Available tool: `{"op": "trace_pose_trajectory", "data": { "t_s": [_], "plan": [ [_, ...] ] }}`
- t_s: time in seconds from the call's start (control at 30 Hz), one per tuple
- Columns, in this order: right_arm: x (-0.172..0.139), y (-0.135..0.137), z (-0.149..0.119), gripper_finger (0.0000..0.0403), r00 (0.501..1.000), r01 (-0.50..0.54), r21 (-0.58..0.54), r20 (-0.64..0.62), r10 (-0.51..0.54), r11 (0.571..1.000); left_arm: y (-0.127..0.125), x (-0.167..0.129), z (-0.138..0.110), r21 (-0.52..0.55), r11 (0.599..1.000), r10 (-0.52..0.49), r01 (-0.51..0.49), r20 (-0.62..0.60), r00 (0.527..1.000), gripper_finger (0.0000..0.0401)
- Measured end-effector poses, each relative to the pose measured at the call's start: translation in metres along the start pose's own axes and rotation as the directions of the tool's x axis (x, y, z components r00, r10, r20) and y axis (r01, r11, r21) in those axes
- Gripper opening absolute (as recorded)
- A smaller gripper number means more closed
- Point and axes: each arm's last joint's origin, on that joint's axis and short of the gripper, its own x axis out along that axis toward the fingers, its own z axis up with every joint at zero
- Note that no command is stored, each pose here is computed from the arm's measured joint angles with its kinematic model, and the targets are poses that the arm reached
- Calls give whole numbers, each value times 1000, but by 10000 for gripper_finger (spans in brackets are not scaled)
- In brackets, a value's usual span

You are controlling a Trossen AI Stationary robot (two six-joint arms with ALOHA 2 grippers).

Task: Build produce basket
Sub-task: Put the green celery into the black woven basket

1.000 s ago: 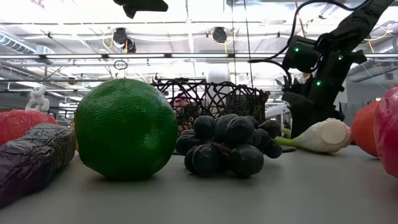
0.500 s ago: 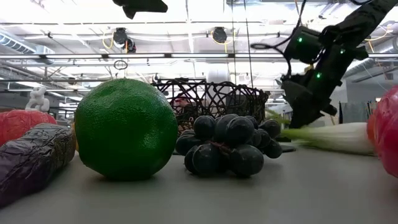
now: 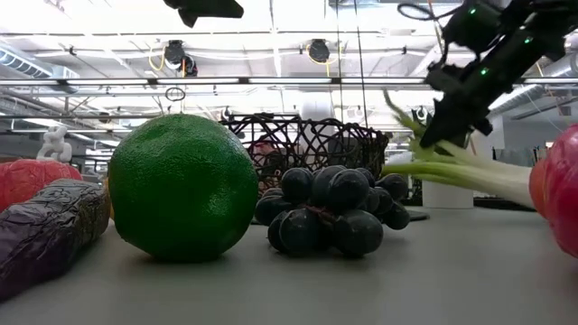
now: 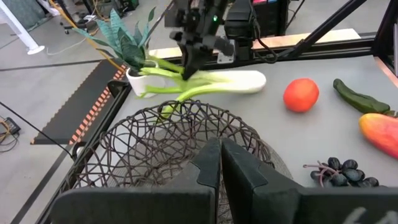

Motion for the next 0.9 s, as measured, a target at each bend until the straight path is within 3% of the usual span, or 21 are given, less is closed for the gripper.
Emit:
{"op": "trace_pose_trajectory", "data": {
  "t_s": [0.5,0.67,0.9],
  "plan": [
    [-49,-8,30,9,981,104,6,163,-104,995,0,0,0,0,1000,0,0,1,1000,19],
    [-62,4,53,9,945,-14,-32,327,24,999,0,0,0,1,1000,0,0,0,1000,19],
    [-81,22,85,9,794,-174,-143,565,225,974,0,0,0,1,1000,0,0,0,1000,19]
  ]
}}
